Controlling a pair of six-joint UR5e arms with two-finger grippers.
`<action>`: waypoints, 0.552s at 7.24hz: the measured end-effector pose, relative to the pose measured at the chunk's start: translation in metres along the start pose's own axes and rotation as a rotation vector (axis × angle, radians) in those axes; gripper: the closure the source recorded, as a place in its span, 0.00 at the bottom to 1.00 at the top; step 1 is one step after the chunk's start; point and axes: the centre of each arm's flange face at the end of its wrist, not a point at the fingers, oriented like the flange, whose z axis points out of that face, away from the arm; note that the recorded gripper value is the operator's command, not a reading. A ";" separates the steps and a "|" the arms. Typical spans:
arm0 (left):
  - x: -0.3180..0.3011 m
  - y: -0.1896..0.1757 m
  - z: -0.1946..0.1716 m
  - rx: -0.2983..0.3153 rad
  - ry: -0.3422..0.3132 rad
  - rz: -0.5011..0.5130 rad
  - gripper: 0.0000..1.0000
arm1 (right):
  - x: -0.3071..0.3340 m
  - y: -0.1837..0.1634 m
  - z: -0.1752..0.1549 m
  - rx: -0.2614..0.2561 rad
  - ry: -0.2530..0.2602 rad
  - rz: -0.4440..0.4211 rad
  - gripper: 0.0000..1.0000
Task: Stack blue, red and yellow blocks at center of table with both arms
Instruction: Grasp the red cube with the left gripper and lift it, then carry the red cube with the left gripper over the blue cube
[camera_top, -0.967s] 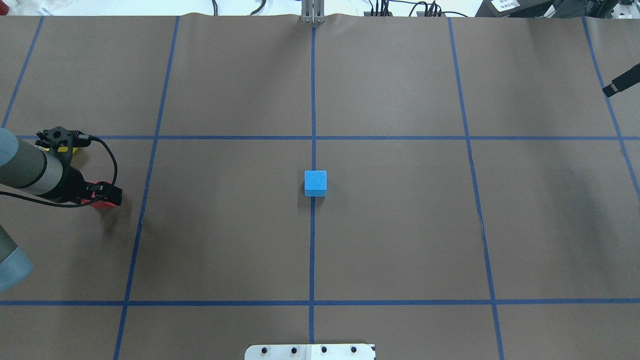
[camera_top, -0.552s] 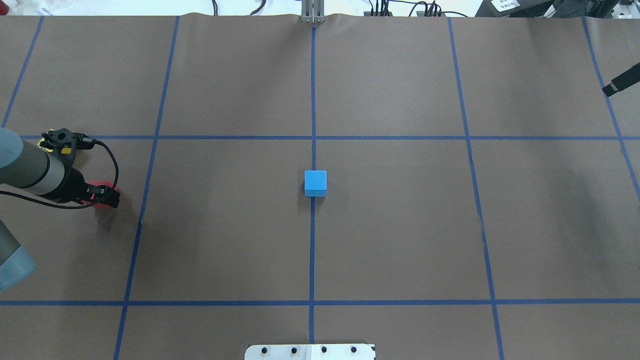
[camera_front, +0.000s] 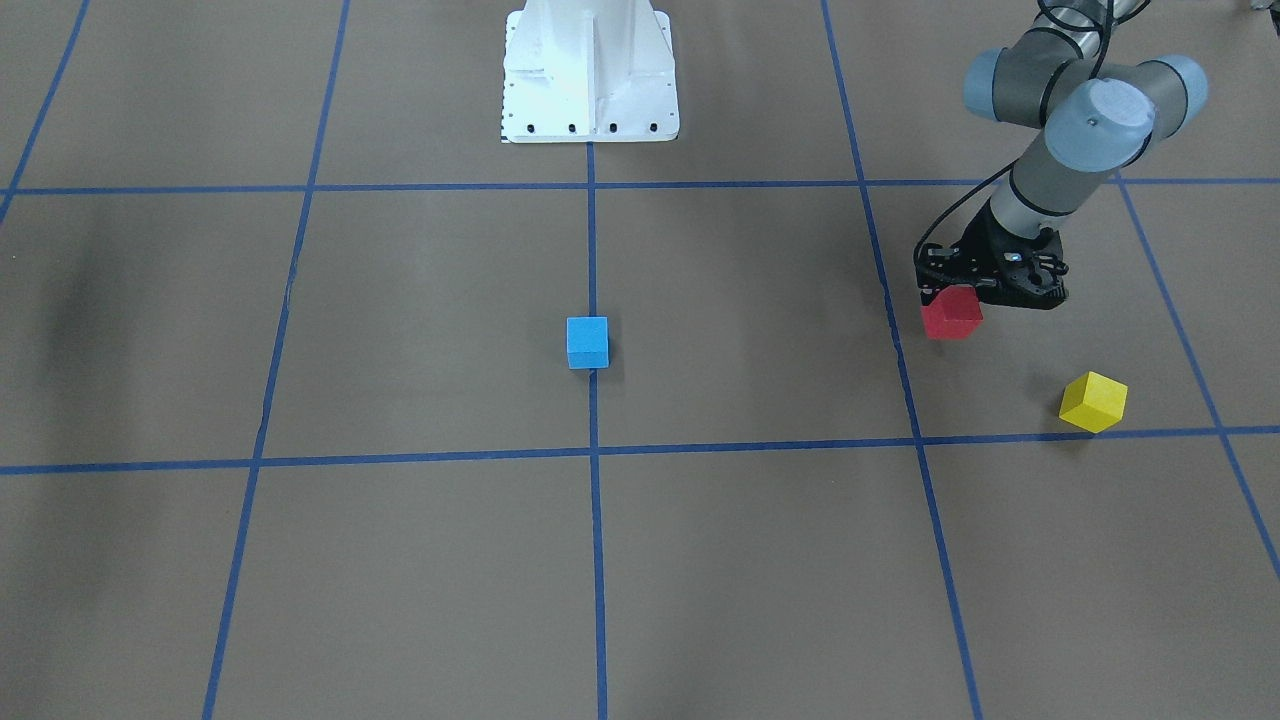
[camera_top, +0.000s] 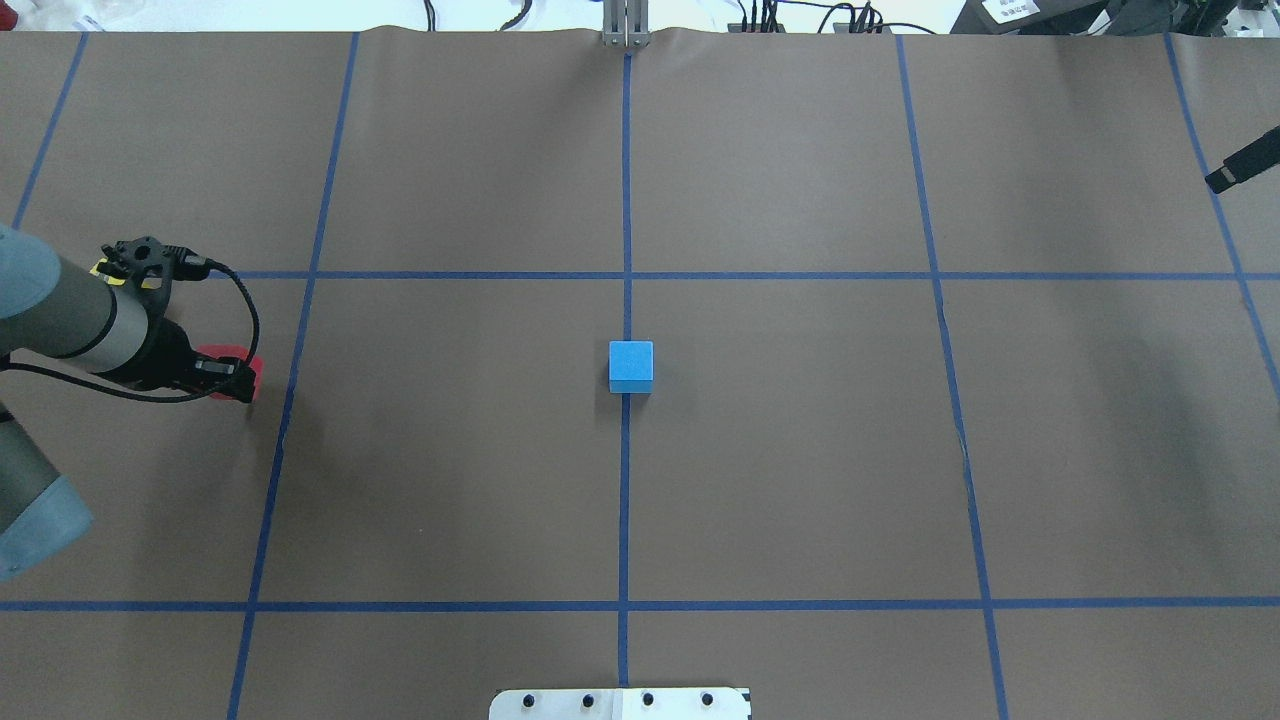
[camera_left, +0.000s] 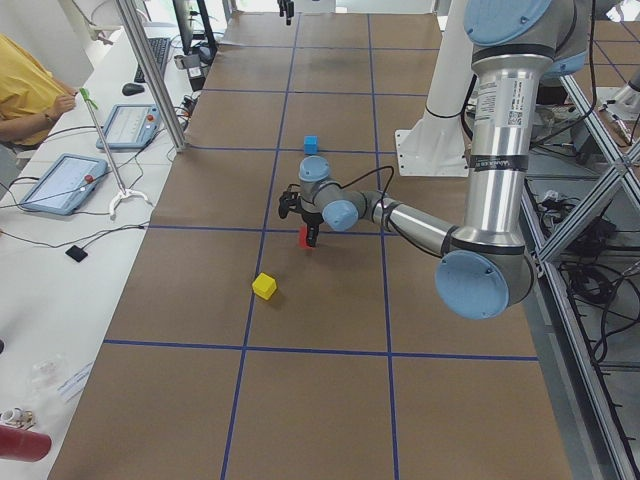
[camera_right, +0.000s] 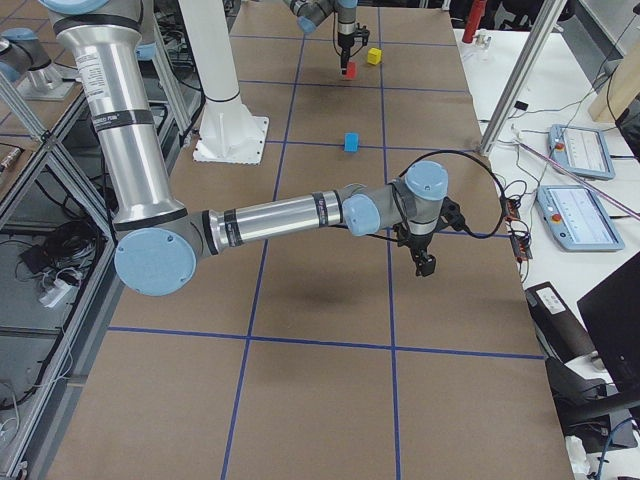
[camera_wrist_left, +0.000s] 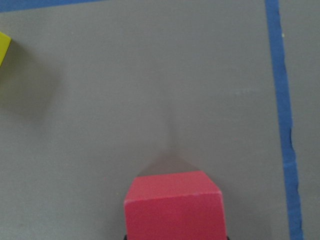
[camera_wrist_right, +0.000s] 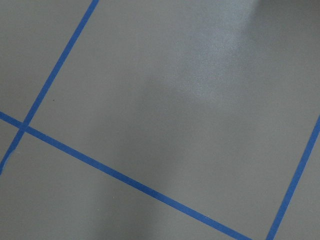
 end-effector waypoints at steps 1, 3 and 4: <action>0.046 -0.021 -0.024 -0.009 -0.015 -0.008 1.00 | 0.000 0.000 0.000 0.000 0.001 0.003 0.00; 0.149 -0.054 -0.057 -0.019 -0.004 0.019 1.00 | 0.000 0.001 0.000 -0.001 0.001 0.004 0.00; 0.202 -0.067 -0.058 -0.024 0.012 0.034 1.00 | 0.001 0.001 0.001 -0.002 0.001 0.005 0.00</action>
